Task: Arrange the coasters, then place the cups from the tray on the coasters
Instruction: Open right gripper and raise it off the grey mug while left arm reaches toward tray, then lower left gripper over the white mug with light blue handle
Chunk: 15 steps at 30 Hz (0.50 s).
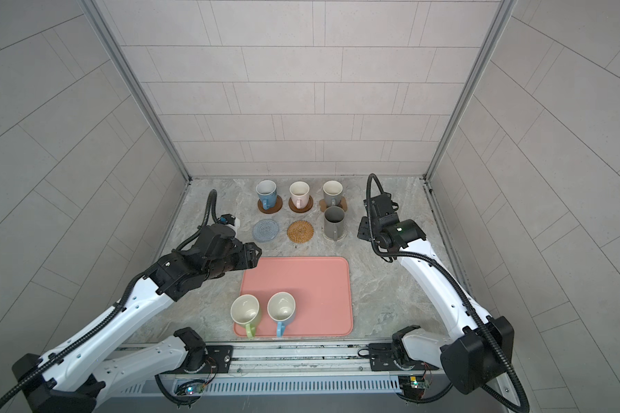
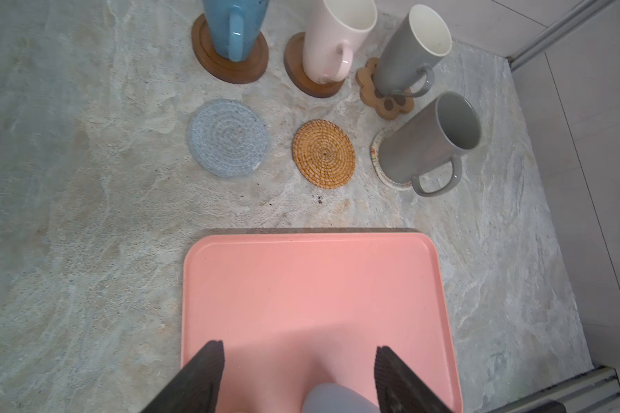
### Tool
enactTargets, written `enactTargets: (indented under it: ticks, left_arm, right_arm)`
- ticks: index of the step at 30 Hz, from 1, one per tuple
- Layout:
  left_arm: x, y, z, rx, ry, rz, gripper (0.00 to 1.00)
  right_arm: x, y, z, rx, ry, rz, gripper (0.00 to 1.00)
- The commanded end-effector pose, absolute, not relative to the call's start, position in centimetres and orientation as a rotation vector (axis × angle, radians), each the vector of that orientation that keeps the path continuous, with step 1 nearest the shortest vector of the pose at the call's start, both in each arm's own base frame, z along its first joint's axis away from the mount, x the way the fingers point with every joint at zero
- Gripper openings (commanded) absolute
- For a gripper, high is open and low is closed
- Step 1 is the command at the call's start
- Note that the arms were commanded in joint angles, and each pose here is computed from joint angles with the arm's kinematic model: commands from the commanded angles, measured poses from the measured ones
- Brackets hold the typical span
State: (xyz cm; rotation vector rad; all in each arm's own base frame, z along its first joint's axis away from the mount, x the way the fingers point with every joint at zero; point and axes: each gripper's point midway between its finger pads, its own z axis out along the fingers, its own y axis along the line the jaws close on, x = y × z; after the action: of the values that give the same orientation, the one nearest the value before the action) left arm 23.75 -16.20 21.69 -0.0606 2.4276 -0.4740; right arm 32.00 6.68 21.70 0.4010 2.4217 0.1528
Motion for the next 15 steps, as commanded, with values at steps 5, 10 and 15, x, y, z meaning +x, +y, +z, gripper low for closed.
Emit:
enactTargets:
  ticks: [5, 10, 15]
  left_arm:
    - [19.5, -18.8, 21.2, -0.033, 2.528, -0.455, 0.72]
    - [16.1, -20.0, 21.0, 0.056, 2.583, -0.452, 0.71]
    - [12.2, -21.2, 20.3, 0.169, 2.683, -0.450, 0.71]
  right_arm:
    - [31.0, 6.7, 20.8, 0.412, 2.469, 0.181, 0.50]
    - [31.2, 7.2, 20.2, 0.398, 2.500, 0.202, 0.50]
    - [31.5, 7.6, 19.5, 0.389, 2.533, 0.214, 0.50]
